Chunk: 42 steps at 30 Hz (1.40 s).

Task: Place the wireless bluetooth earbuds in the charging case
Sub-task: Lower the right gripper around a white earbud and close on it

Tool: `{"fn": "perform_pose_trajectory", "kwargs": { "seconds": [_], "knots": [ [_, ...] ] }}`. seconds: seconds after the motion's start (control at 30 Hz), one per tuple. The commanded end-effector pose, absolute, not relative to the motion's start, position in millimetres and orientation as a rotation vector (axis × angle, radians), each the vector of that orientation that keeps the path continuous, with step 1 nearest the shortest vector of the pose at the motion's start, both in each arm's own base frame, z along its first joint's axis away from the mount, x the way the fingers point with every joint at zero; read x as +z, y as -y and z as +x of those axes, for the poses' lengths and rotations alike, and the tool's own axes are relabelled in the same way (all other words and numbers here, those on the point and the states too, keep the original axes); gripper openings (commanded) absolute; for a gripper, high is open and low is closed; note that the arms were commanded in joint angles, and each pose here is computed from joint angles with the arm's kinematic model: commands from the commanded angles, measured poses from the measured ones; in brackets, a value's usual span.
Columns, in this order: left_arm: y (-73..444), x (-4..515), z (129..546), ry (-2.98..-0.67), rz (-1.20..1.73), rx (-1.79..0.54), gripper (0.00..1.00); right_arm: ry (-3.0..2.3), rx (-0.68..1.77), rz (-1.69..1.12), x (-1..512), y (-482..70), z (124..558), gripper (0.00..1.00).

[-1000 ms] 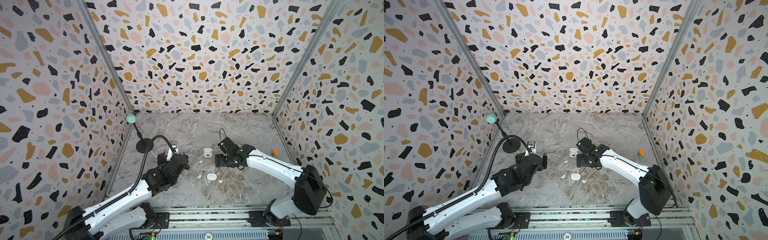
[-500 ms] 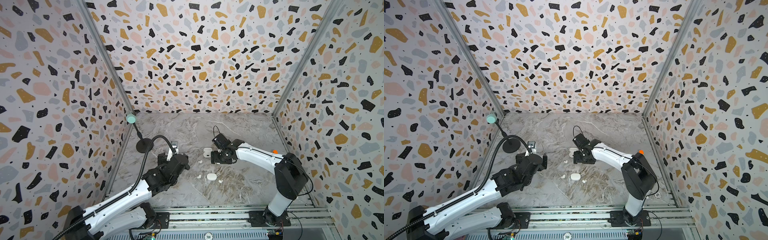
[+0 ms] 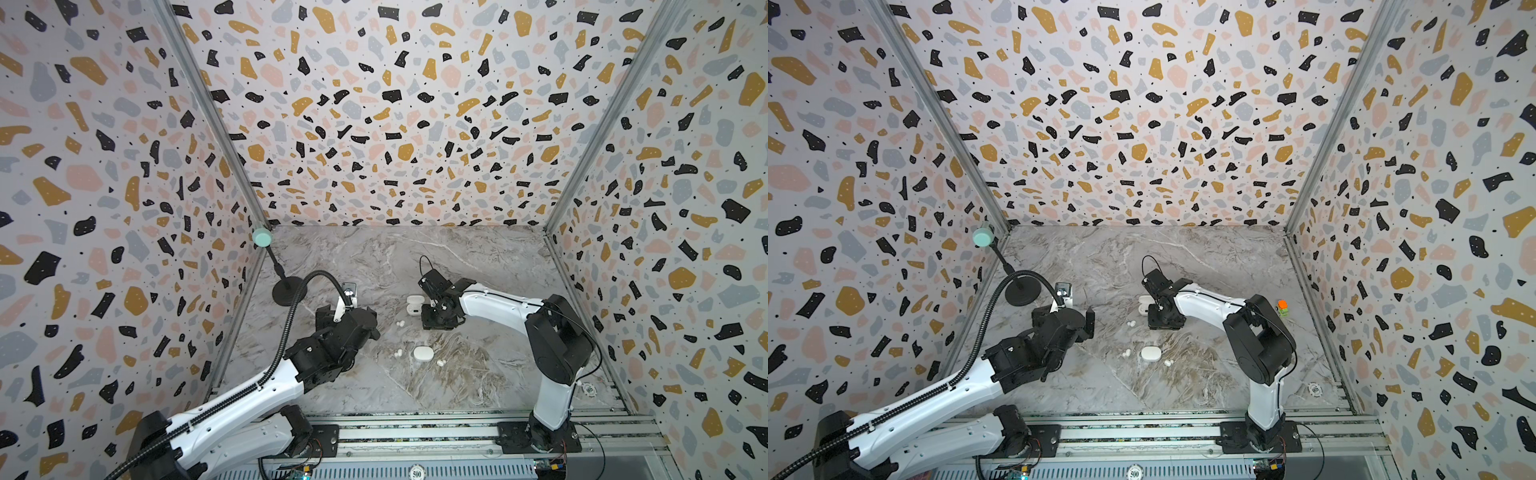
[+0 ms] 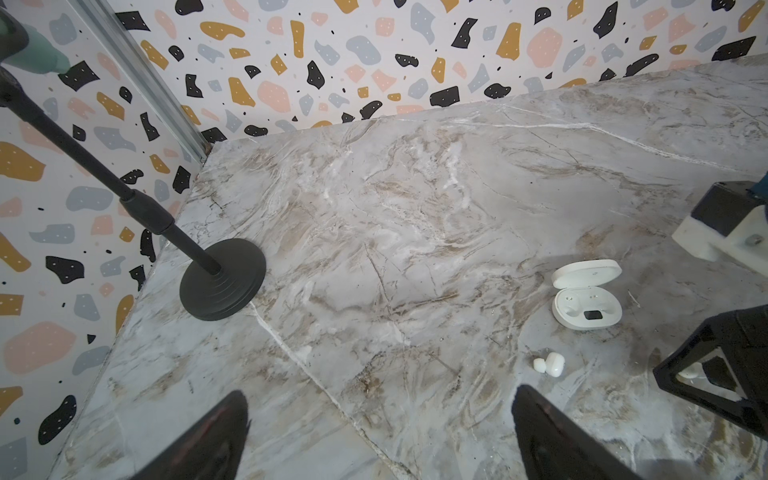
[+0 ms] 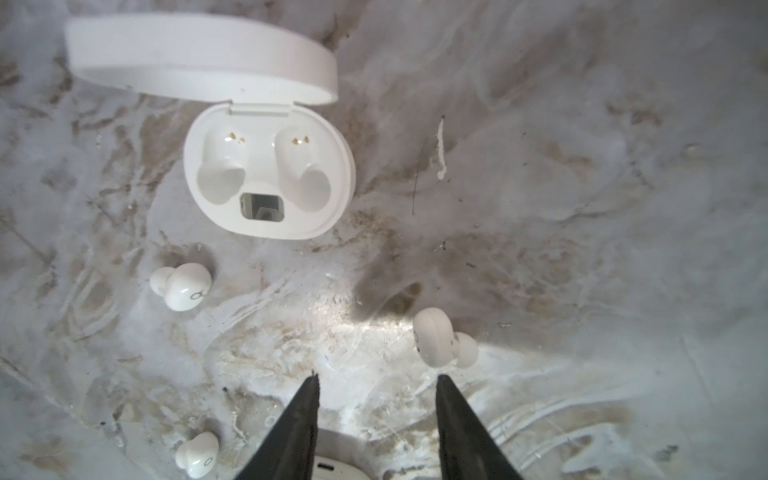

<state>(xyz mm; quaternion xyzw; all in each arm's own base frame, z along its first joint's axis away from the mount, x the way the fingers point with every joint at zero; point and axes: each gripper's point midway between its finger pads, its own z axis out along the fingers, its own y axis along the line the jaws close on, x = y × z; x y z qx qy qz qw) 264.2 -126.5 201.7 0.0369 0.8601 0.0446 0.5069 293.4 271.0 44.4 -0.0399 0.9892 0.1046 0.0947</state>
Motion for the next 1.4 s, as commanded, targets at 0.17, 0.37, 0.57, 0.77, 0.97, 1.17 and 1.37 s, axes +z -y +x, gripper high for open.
{"fn": "perform_pose_trajectory", "kwargs": {
  "seconds": [0.17,0.37,0.57,0.77,0.97,1.17,1.37],
  "knots": [
    [127.1,198.1,266.2,-2.073,0.098,0.114,1.00,-2.891,0.264,-0.100,56.0,-269.9,306.8,0.46],
    [127.5,196.7,266.1,-2.077,0.103,0.116,1.00,-2.891,0.210,-0.096,53.5,-265.5,308.0,0.44],
    [128.5,195.2,266.4,-2.080,0.110,0.118,1.00,-2.903,0.180,-0.079,48.9,-263.3,307.5,0.44],
    [129.2,193.8,266.5,-2.085,0.114,0.117,1.00,-2.900,0.177,-0.084,49.0,-263.6,307.7,0.42],
    [130.1,192.8,266.7,-2.088,0.119,0.118,1.00,-2.903,0.172,-0.087,47.1,-262.7,307.0,0.40],
    [130.5,192.6,266.7,-2.090,0.121,0.116,1.00,-2.907,0.162,-0.087,44.9,-261.7,306.5,0.38],
    [131.3,191.4,266.6,-2.093,0.125,0.113,1.00,-2.912,0.155,-0.087,42.5,-261.0,306.1,0.37]
  ]
}}
